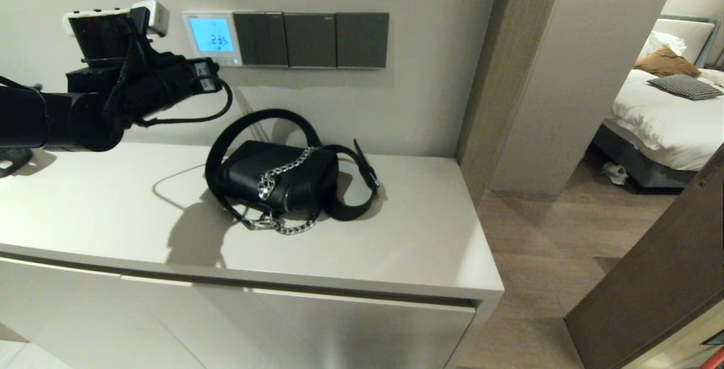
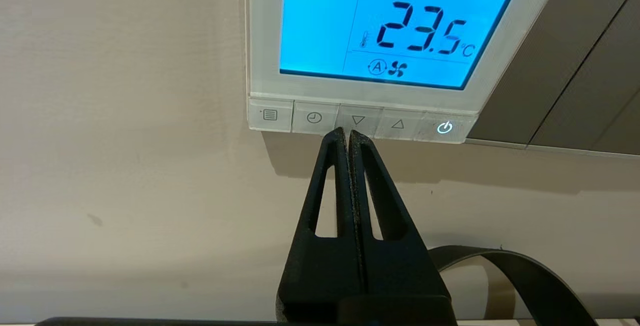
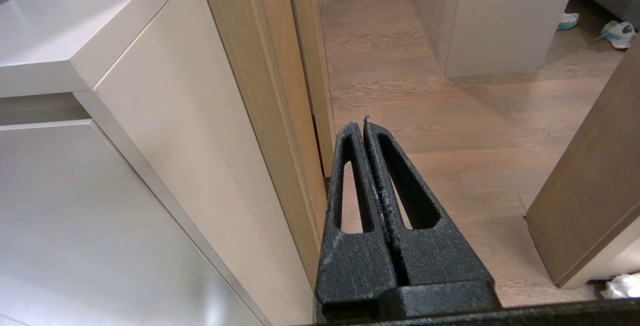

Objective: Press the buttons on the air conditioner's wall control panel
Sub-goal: Press the temperature decrease button

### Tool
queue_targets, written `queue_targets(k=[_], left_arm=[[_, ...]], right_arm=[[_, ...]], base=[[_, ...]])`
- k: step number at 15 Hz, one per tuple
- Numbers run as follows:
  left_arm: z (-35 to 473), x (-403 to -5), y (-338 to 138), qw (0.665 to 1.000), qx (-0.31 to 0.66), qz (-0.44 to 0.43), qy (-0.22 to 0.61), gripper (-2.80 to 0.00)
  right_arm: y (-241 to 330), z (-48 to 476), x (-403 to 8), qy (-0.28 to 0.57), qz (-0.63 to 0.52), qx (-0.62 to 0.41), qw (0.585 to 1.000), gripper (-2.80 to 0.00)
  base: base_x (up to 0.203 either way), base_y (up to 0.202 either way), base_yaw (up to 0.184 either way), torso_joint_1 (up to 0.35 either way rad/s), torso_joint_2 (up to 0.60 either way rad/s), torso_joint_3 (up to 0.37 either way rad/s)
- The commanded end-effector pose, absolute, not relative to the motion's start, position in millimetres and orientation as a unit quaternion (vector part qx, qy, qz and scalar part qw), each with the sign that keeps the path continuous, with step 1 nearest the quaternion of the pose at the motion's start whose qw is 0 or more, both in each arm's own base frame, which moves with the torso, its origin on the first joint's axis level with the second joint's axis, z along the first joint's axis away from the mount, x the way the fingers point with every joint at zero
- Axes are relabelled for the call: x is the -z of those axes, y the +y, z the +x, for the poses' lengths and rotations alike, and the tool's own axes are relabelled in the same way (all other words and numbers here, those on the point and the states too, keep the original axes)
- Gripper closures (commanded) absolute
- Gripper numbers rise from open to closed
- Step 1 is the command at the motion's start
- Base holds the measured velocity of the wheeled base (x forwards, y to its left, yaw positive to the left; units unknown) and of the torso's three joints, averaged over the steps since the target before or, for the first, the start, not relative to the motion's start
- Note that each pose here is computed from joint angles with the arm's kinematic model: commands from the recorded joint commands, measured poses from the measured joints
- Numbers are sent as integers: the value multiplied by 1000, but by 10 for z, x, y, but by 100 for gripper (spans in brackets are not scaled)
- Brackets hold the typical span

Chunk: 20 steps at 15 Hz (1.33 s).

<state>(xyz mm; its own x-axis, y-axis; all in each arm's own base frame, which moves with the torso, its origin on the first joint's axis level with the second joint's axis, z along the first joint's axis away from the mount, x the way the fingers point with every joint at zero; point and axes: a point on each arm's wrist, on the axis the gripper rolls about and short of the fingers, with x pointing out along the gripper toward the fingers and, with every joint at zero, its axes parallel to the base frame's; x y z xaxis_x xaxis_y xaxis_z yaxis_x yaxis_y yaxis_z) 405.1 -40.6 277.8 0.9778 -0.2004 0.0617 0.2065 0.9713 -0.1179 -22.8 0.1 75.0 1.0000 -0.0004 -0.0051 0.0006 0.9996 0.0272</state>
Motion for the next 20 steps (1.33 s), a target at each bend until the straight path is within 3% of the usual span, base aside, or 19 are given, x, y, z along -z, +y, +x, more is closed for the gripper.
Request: queue_targets(k=[1, 20], left_arm=[[4089, -2747, -413, 992, 103, -62, -23, 0], [4016, -2793, -402, 992, 103, -61, -32, 0]], right_arm=[[1, -226, -743, 4, 14, 0, 1000, 0], [1, -227, -745, 3, 14, 0, 1000, 0]], base=[[0, 0, 0, 0, 0, 0], [0, 0, 0, 0, 0, 0]])
